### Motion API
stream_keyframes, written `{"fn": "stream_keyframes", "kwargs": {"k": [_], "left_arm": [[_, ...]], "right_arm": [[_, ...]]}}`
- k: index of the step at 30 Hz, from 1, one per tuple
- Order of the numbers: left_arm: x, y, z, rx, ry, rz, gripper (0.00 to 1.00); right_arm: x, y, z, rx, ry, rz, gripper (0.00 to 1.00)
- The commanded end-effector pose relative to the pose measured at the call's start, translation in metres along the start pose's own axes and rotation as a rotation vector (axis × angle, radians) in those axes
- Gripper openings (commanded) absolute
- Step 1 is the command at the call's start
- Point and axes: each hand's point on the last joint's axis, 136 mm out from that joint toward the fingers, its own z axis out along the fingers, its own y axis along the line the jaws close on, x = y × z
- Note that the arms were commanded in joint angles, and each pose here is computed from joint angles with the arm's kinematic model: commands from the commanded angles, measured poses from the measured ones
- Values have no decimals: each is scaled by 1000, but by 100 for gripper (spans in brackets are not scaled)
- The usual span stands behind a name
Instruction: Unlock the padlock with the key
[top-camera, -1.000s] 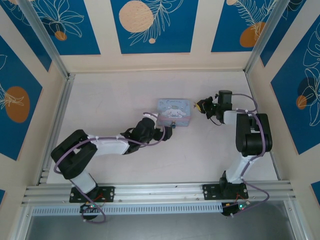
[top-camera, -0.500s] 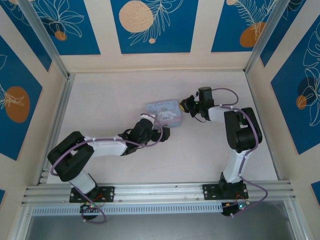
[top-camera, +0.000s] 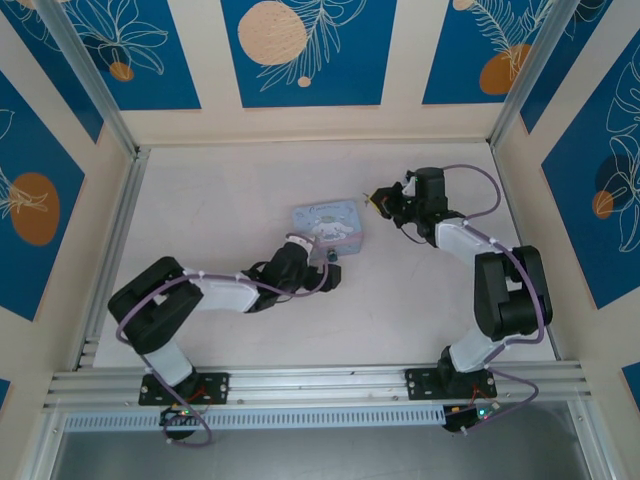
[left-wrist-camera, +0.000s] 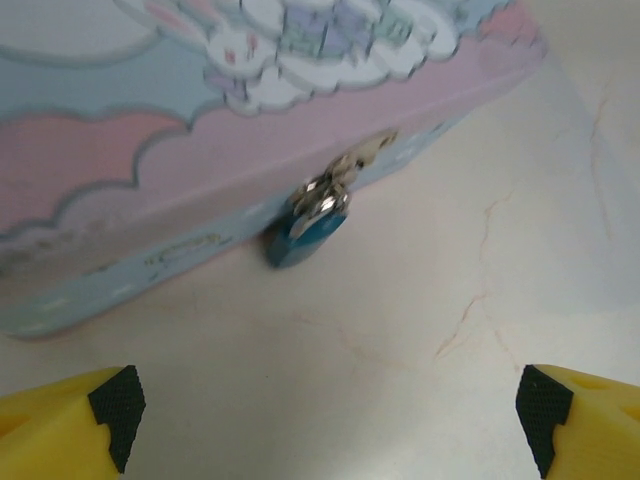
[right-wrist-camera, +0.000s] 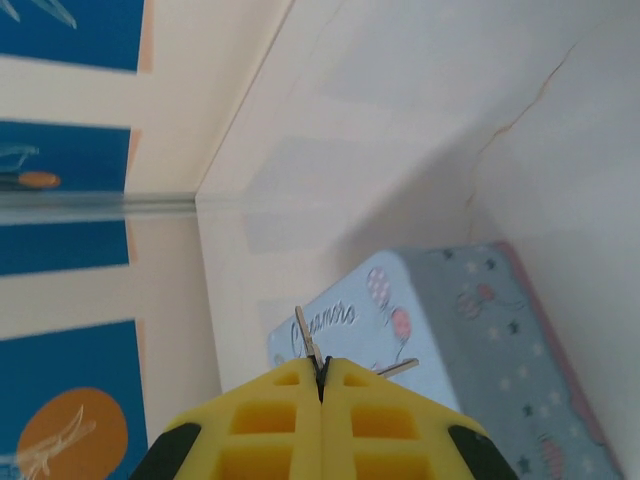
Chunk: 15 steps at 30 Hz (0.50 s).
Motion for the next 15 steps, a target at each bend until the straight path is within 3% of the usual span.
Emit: {"fn": "stream_keyframes", "kwargs": {"k": [1,15], "left_arm": [[-6,-6,12,35,1,12,97],[-10,5,50,-32,-26,69,96]], "right_arm": [[25,16,11,-54,107,-62,0],[61,-14,40,-22,222,5,0]]}}
